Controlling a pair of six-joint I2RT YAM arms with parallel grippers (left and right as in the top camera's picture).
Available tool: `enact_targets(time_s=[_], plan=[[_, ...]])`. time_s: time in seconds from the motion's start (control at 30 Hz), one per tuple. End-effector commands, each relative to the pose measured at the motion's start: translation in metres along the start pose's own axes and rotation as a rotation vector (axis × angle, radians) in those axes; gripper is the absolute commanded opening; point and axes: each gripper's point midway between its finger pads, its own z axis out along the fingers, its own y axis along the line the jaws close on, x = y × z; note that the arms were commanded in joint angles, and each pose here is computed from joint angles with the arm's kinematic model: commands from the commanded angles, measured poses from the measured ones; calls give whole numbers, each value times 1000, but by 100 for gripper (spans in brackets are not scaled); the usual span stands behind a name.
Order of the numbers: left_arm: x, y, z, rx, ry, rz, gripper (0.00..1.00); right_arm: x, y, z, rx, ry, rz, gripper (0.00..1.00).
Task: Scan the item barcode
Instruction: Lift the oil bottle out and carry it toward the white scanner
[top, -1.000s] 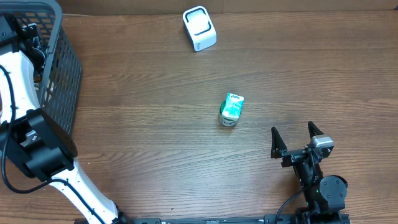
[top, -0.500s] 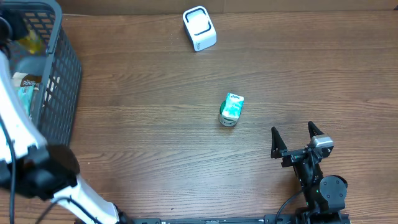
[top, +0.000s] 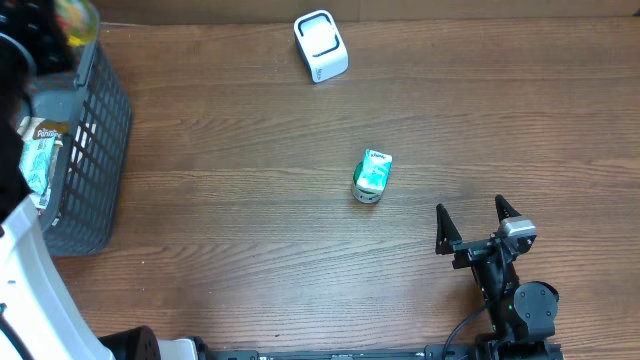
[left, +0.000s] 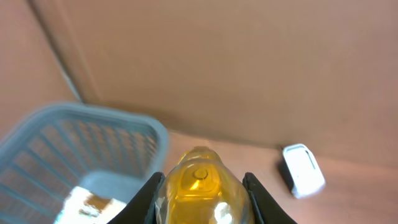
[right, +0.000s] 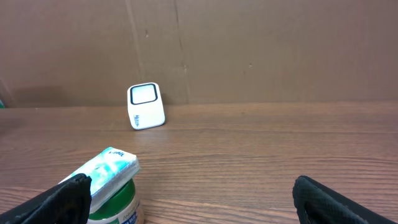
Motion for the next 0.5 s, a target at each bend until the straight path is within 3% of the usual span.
enact_targets(time_s=[0.0, 0.47], plan=[[20, -28, 0, 72, 84, -45, 14, 2, -2, 0, 11, -4, 6, 100], [132, -115, 50, 213, 553, 30, 15, 2, -2, 0, 11, -4, 6, 100]])
